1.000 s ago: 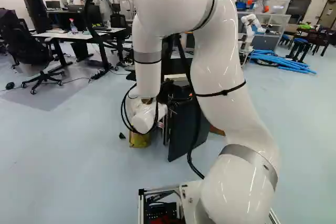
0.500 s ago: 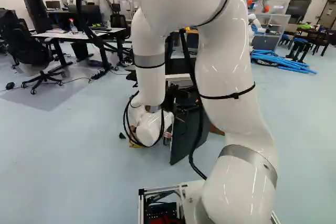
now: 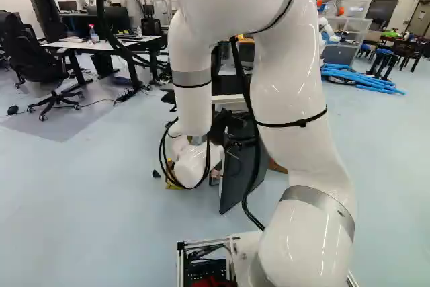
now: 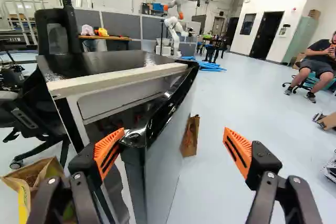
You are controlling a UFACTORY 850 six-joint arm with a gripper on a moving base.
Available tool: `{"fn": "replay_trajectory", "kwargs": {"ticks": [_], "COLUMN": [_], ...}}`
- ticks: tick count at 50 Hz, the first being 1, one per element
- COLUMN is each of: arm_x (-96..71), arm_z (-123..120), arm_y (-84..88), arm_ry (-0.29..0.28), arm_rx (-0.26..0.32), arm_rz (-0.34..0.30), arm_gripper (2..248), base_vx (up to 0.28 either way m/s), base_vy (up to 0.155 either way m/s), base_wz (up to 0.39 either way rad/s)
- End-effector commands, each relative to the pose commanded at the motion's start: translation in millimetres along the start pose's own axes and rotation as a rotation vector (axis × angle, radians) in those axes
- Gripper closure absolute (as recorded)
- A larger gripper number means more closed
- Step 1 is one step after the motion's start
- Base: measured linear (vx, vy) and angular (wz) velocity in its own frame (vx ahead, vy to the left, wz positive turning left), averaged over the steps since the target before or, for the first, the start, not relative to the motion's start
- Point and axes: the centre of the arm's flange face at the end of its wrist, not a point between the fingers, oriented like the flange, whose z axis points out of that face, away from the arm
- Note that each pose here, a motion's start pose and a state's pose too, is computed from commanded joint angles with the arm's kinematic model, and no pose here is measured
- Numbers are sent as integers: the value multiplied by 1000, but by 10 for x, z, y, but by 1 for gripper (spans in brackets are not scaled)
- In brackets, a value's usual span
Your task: Grab a drink from the fridge
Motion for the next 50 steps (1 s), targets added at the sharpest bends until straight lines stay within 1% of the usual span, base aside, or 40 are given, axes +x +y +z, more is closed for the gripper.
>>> {"fn": "replay_trajectory", "kwargs": {"ticks": [10, 24, 50], "arm_x": [-14, -38, -89], "arm_z": [-47, -109, -183], "arm_y": [117, 326, 763], "arm_ry": [0, 2, 11], "arm_rx": [-20, -60, -170], "arm_rz": [-13, -37, -88], "arm_gripper": [3, 3, 3], "base_vx": [0, 0, 0], "base_vy": [0, 0, 0], "base_wz": [0, 0, 0]}}
